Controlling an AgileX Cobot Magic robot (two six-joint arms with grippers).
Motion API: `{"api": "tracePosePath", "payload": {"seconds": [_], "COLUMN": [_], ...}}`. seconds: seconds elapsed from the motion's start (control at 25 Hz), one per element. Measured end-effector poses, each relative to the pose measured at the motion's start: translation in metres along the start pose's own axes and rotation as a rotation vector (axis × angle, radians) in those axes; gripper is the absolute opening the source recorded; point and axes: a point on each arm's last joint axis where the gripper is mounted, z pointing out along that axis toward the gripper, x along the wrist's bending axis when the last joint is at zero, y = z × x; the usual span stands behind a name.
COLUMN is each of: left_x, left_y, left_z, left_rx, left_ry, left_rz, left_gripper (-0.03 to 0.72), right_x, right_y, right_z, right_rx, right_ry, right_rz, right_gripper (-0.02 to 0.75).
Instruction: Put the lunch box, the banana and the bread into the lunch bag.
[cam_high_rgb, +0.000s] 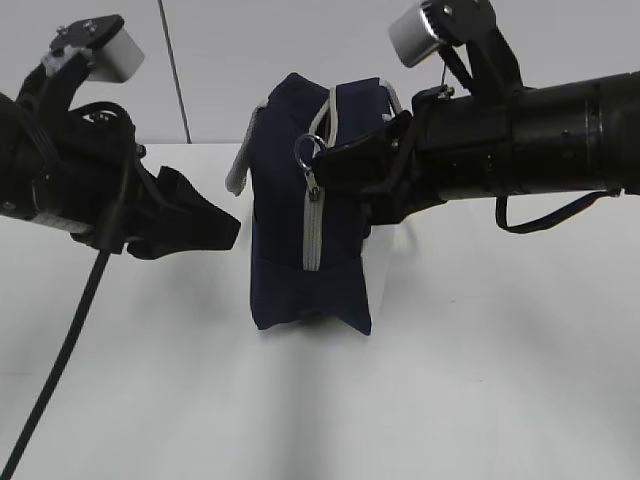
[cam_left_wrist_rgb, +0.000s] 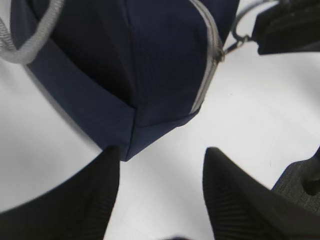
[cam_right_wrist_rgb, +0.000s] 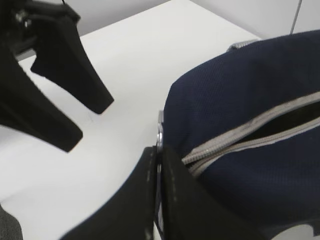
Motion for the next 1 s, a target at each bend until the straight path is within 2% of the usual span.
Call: {"api": "tracePosePath", "payload": {"seconds": [0.24, 0.48, 0.6, 0.76, 1.0], "left_x": [-0.003, -0.004, -0.005, -0.003, 0.002], "left_y": [-0.023, -0.034, -0.037, -0.039, -0.045], "left_z": [0.014, 0.02, 0.024, 0.027, 0.04], "left_rx": [-0.092, -0.209, -0.259, -0.259, -0.213], "left_ry": [-0.062, -0.076, -0.087, -0.073, -0.075], "left_rz": [0.051, 0.115, 0.119, 0.182, 0.216], "left_gripper": [0.384, 0.384, 0.384, 0.384, 0.384], "right_x": [-0.005, -0.007, -0.007, -0.007, -0.007], "right_y": [0.013, 0.015, 0.016, 0.016, 0.016], "right_z": [-0.001, -0.001, -0.001, -0.001, -0.001], "right_rx": [-0.05, -0.057, -0.059, -0.059, -0.059], "right_ry": [-0.031, -0.045, -0.045, -0.045, -0.045], "right_rz": [0.025, 0.033, 0.032, 0.034, 0.034], "right_gripper": [-0.016, -0.016, -0.016, -0.016, -0.016]}}
